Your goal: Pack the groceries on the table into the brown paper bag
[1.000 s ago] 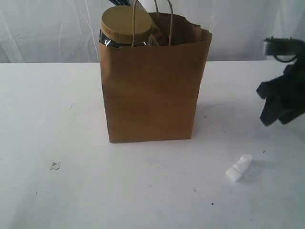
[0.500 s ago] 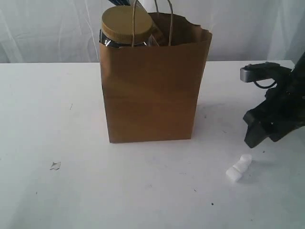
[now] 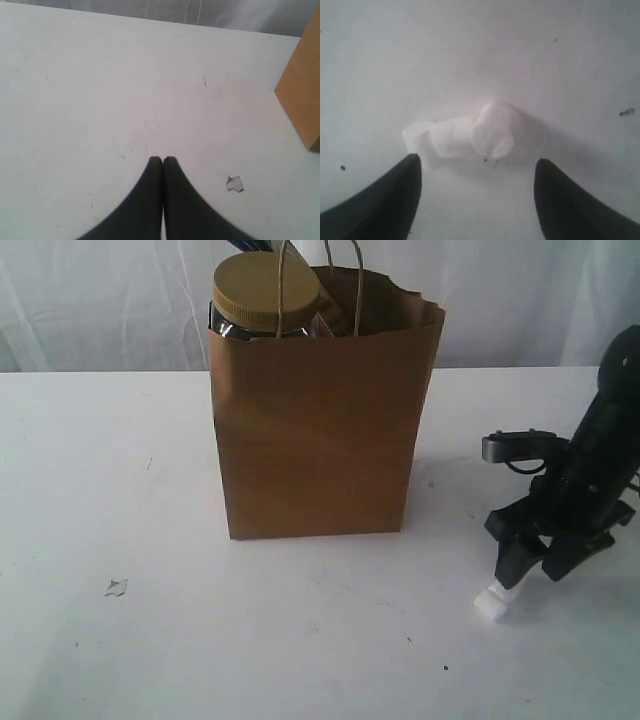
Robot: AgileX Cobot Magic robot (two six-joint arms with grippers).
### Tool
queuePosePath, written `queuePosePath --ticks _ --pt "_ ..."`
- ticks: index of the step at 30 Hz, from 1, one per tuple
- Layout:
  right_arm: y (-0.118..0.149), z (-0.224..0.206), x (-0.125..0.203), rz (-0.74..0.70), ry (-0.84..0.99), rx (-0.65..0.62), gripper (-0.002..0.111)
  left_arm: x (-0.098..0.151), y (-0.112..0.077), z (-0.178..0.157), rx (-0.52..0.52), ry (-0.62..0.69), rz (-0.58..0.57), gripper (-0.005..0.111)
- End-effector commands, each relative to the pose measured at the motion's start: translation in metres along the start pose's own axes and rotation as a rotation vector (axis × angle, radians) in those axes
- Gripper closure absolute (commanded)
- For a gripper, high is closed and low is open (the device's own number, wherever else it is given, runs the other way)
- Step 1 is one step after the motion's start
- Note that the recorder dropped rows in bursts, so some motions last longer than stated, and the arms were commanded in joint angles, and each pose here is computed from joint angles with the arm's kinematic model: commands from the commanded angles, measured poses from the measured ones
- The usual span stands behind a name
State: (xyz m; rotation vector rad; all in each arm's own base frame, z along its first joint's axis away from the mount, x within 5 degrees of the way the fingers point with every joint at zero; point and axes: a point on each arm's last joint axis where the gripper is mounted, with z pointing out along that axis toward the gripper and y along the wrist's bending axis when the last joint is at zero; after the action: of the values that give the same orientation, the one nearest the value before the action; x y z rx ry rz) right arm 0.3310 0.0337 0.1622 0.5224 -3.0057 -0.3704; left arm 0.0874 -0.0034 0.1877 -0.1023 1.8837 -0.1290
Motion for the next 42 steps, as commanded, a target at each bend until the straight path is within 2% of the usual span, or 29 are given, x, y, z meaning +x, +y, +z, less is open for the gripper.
queuePosePath --ticks 1,6,15,18,26,42 --pt "-0.006 0.013 -0.004 0.010 0.005 0.012 0.047 0.001 0.000 -0.001 0.005 -0.002 0.008 0.107" --pt "-0.009 0.016 -0.009 0.012 -0.037 0.033 0.048 0.001 0.000 -0.001 0.005 -0.002 0.008 0.107" --pt "-0.009 0.016 -0.011 0.013 -0.055 0.040 0.063 0.001 0.000 -0.001 0.005 -0.002 0.008 0.107" --pt "-0.009 0.016 -0.010 0.013 -0.049 0.037 0.072 0.001 0.000 -0.001 0.005 -0.002 0.008 0.107" --pt "-0.006 0.012 -0.008 0.010 -0.008 0.012 0.107 0.001 0.000 -0.001 0.005 -0.002 0.008 0.107" --pt "0.001 -0.019 -0.011 -0.016 -0.062 0.027 0.108 0.001 0.000 -0.001 0.005 -0.002 0.008 0.107"
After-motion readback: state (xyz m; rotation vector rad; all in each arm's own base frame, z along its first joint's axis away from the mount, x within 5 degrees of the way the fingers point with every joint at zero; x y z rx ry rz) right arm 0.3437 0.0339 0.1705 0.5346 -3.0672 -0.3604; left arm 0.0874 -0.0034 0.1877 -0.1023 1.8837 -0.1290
